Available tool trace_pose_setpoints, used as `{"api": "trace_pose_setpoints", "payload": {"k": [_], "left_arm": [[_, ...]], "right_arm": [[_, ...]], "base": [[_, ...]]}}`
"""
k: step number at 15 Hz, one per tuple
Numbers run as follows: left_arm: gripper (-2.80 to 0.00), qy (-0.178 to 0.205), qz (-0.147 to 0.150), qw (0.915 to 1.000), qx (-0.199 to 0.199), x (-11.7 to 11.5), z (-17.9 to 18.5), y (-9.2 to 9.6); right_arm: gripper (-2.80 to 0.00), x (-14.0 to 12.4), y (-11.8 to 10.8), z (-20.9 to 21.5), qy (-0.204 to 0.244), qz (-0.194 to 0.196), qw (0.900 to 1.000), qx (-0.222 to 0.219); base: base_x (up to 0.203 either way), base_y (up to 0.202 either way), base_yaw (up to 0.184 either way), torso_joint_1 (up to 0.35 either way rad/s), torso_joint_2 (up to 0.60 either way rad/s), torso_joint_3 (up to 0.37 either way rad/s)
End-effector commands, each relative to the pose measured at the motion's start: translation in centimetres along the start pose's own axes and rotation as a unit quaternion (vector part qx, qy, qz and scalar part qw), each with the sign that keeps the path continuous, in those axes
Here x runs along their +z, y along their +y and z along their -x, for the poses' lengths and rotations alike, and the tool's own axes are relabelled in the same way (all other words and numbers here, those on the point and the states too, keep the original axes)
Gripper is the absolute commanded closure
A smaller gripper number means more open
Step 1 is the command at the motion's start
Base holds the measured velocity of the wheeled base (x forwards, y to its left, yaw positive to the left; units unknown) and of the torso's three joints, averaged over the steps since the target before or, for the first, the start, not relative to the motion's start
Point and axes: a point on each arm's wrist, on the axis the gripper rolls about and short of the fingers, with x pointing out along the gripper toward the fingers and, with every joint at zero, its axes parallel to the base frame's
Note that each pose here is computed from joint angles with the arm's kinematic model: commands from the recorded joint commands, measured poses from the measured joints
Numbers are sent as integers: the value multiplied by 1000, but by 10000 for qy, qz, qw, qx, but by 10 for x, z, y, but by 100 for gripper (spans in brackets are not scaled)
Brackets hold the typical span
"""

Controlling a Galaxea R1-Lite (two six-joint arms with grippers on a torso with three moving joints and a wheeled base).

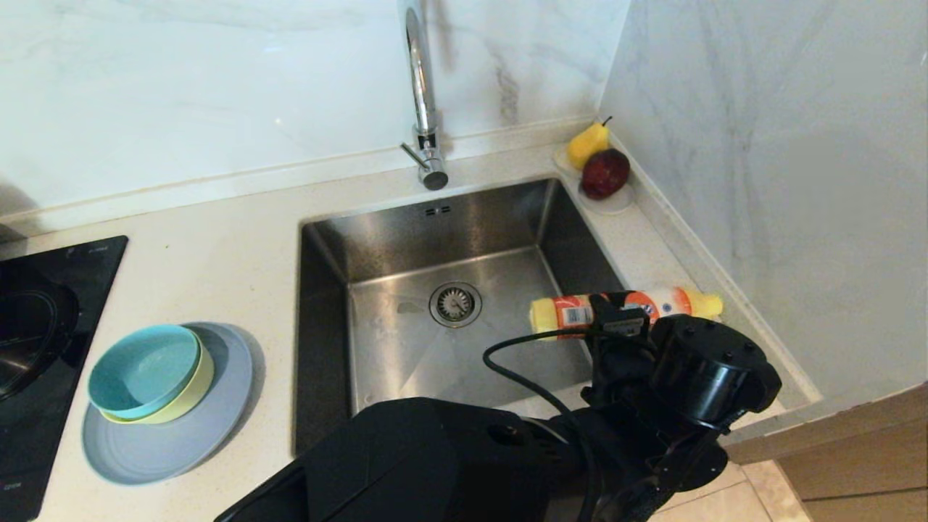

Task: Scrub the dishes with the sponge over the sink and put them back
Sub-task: Squeeze it onto the sponge, then place the dish soap on the table

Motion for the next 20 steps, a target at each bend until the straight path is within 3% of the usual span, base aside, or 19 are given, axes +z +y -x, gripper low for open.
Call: {"api": "trace_pose_setpoints", "payload": {"k": [1, 4, 10, 14, 16, 20], "left_arm": [[0, 2, 364, 9993, 36, 0, 1, 9], [0, -39, 828, 9965, 59, -2, 3, 22], [0, -138, 1559, 9876, 129, -9, 12, 70], [0, -632, 2217, 9729, -175, -21, 23, 114], [0, -746, 2657, 9605, -351, -32, 28, 138], [0, -1262, 3737, 9162, -704, -58, 30, 188]], "right_arm": [[0, 0, 0, 0, -3, 3, 10000, 4], [0, 0, 0, 0, -6, 3, 10000, 5], [0, 0, 0, 0, -5, 3, 10000, 3], [0, 0, 0, 0, -3, 3, 10000, -1], [0, 0, 0, 0, -3, 3, 10000, 5], [0, 0, 0, 0, -3, 3, 10000, 5]], "base": [[0, 0, 0, 0, 0, 0], [0, 0, 0, 0, 0, 0], [0, 0, 0, 0, 0, 0], [0, 0, 0, 0, 0, 0], [0, 0, 0, 0, 0, 0], [0, 0, 0, 0, 0, 0]]}}
